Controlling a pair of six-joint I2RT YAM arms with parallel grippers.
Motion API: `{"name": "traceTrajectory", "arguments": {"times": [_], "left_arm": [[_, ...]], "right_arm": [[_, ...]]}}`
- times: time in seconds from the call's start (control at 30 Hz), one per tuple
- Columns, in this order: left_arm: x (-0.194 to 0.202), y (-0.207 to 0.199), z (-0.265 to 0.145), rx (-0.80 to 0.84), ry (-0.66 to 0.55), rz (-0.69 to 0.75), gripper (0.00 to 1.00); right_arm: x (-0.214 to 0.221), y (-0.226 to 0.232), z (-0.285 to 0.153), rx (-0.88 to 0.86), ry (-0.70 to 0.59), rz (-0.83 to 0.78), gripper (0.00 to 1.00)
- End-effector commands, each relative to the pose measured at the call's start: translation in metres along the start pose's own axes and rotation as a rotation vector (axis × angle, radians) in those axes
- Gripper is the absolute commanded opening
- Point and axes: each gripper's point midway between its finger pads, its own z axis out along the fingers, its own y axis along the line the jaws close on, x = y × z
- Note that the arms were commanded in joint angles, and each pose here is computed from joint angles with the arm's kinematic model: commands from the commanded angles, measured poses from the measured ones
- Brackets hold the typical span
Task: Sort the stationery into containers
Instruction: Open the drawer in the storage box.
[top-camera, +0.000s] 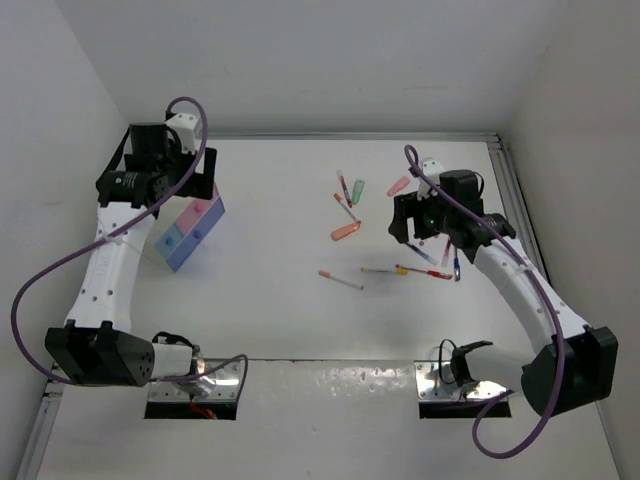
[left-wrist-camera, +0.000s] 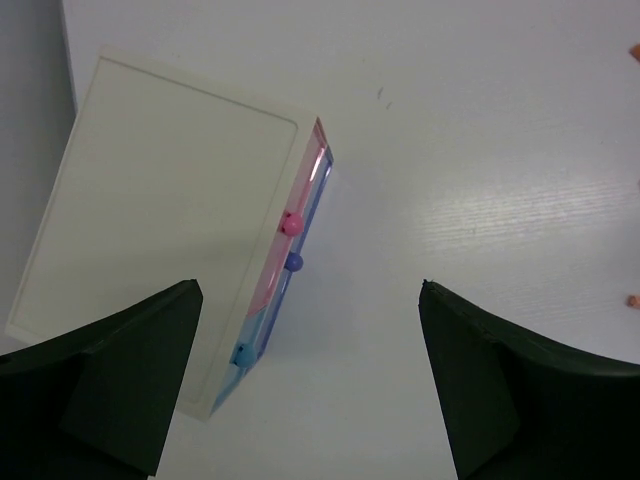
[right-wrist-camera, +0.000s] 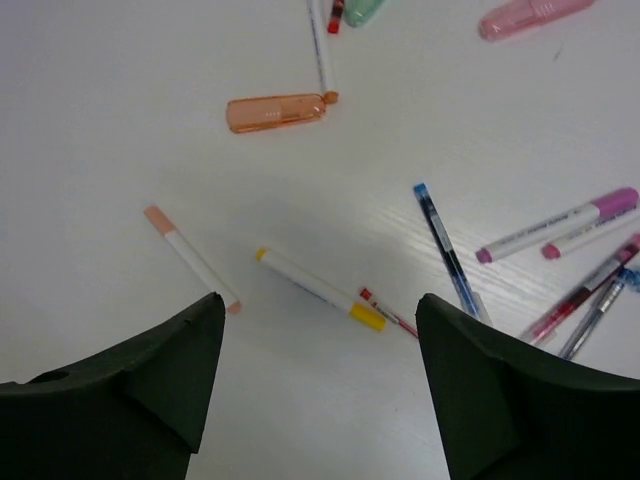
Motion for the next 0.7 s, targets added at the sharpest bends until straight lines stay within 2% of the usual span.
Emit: {"name": "traceTrajectory", "arguments": {"times": [0.0,0.07,0.1,0.17,0.2,0.23,0.27,0.3,0.47,0.53,0.67], "left_arm": [[-0.026,0.019,-0.003,-0.033,-0.062,-0.030,0.97],[-0.031,0.036,-0.003,-0.063,-0.061,-0.088,0.97],[-0.028,0.052,-0.004,-0.085,-0.054,-0.123,0.97],[-0.029,0.060,0.000,-0.044,-0.053,-0.177,0.96],[-0.024,0.068,0.000,-0.013,-0.047,-0.212,0.94],[-0.020,0.071,0.007,0.011,-0.026,-0.232,0.93],[-0.015,0.073,0.009,0.037,-0.009,-0.253,0.90],[-0.011,0.071,0.015,0.097,0.003,-0.282,0.88],[0.010,0.070,0.019,0.180,0.030,-0.256,0.74],[0.020,0.071,0.023,0.189,0.049,-0.226,0.73],[0.038,0.074,0.031,0.224,0.096,-0.186,0.60]], "right_arm": [[-0.043,0.030,0.006,-0.127,-0.167,-0.067,0.76],[-0.048,0.064,0.019,-0.259,-0.128,-0.050,0.72],[-0.071,0.083,0.016,-0.326,-0.147,-0.017,0.71],[-0.069,0.118,0.040,-0.458,-0.049,0.057,0.65],[-0.088,0.141,0.039,-0.526,-0.048,0.120,0.63],[-0.080,0.153,0.064,-0.568,0.023,0.173,0.61],[-0.104,0.175,0.063,-0.655,0.006,0.246,0.58],[-0.106,0.193,0.071,-0.700,0.029,0.287,0.58],[-0.139,0.266,0.126,-0.906,0.043,0.517,0.58],[-0.139,0.294,0.138,-0.951,0.030,0.515,0.58],[-0.128,0.331,0.183,-0.979,0.040,0.599,0.59]]}}
